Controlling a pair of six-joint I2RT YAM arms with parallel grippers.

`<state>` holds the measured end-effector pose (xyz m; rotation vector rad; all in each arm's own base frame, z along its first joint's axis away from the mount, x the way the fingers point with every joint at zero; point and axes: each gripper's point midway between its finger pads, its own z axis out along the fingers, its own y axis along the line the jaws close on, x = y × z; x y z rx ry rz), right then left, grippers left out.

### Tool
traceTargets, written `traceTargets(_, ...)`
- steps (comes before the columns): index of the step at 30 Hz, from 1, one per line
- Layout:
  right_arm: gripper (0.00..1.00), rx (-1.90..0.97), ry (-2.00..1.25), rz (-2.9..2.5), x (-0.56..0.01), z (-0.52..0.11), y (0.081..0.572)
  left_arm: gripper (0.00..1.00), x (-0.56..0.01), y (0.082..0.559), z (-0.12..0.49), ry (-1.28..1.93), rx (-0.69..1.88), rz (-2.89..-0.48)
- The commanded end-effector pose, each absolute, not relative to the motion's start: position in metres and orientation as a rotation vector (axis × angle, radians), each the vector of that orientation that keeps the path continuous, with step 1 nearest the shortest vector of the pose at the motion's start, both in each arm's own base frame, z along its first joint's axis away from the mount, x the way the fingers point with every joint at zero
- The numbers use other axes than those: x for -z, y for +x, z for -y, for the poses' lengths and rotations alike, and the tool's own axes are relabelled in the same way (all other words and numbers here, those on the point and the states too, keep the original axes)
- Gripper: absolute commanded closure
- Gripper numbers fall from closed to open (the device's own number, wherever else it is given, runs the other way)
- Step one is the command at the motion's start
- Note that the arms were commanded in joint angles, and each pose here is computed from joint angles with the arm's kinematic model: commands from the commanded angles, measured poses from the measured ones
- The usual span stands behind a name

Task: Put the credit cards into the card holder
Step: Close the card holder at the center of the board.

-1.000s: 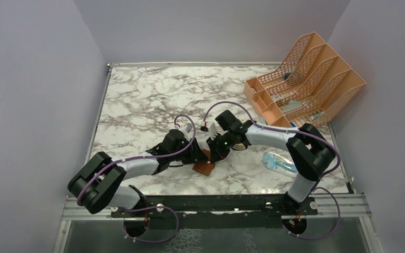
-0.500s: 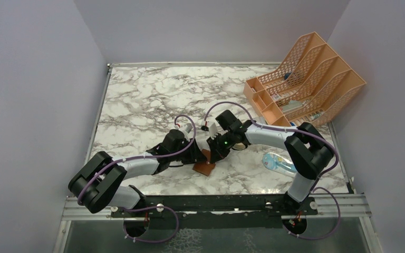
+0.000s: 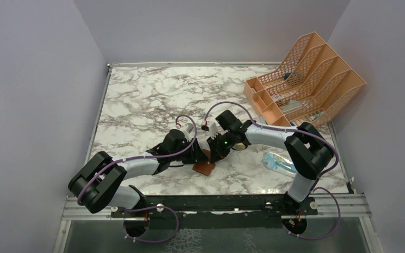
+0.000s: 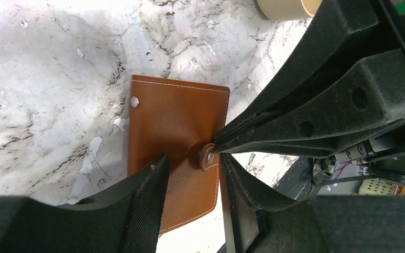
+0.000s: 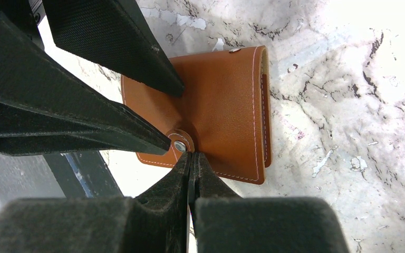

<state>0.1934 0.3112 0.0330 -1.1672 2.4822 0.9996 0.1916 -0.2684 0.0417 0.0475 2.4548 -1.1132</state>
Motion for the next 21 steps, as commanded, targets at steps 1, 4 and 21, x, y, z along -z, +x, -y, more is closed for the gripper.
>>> traceTargets(1,0.99,-0.966,-1.135,-2.422,-0.037,-0.317,0.212,0.57,-0.023,0.175,0.261,0.099,1.067,-2.543)
traceTargets(4,0.99,-0.966,-1.130,-2.416,-0.041,-0.316,0.213,0.56,-0.024,0.175,0.261,0.103,1.067,-2.539)
traceTargets(21,0.99,-0.954,-1.114,-2.454,-0.029,-0.314,0.213,0.58,-0.023,0.178,0.262,0.149,1.028,-2.538)
